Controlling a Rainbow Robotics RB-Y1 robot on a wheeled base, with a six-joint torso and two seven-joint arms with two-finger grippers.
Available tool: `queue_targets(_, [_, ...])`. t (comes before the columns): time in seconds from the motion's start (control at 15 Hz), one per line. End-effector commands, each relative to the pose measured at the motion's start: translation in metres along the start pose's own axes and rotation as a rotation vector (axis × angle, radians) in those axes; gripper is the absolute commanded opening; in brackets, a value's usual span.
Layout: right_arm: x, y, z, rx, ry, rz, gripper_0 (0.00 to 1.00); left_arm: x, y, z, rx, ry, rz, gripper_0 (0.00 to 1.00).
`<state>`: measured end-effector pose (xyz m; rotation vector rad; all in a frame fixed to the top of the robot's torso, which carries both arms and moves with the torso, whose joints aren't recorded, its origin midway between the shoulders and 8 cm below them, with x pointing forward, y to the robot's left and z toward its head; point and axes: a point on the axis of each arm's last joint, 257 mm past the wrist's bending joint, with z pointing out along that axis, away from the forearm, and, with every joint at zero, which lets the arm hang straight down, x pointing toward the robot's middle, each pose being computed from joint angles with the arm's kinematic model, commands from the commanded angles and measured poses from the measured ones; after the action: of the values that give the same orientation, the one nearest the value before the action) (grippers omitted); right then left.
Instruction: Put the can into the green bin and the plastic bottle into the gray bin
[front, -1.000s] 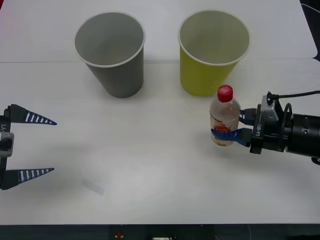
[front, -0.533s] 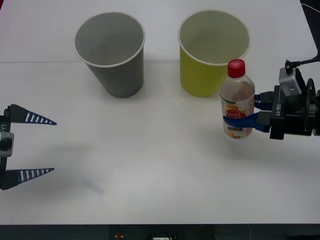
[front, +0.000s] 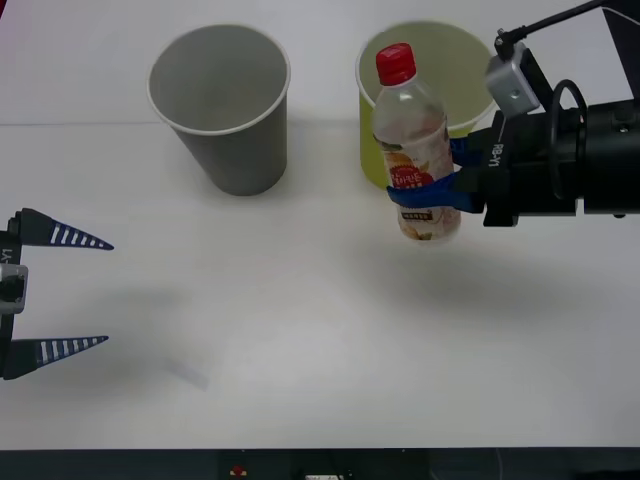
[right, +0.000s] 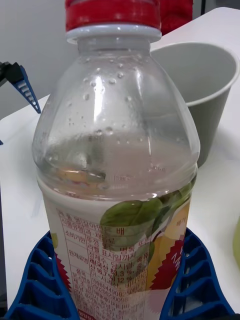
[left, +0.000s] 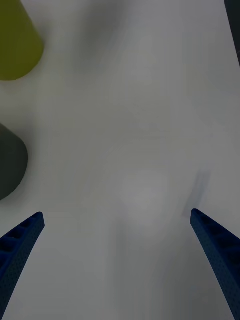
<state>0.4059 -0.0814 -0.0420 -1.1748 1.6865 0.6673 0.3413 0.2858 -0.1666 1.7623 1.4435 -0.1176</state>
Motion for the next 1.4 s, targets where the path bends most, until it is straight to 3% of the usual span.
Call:
queue_targets(0.07, [-0.028, 0.005, 0.025, -0.012, 0.015, 0.03, 0.0, 0.0, 0.0, 0.0, 0.0, 0.0, 0.0, 1.0])
queue_targets(0.27, [-0.056, -0.006, 0.05, -0.039, 0.025, 0.026, 0.0, 0.0, 0.0, 0.0, 0.0, 0.0, 0.0, 1.0])
queue_targets(0.6, [-0.106, -0.032, 0.085, -0.042, 0.049, 0.015, 0.0, 0.0, 0.0, 0.0, 0.0, 0.0, 0.0, 1.0])
queue_targets(0.8, [-0.134, -0.046, 0.1, -0.022, 0.037, 0.018, 0.0, 0.0, 0.0, 0.0, 0.0, 0.0, 0.0, 1.0])
queue_targets(1.0, [-0.149, -0.057, 0.118, 0.024, 0.051, -0.011, 0.0, 0.0, 0.0, 0.0, 0.0, 0.0, 0.0, 1.0])
queue_targets(1.2, [-0.159, -0.062, 0.135, 0.053, 0.069, -0.031, 0.0, 0.0, 0.0, 0.0, 0.0, 0.0, 0.0, 1.0])
queue_targets(1.4, [-0.169, -0.058, 0.154, 0.048, 0.085, -0.026, 0.0, 0.0, 0.0, 0.0, 0.0, 0.0, 0.0, 1.0])
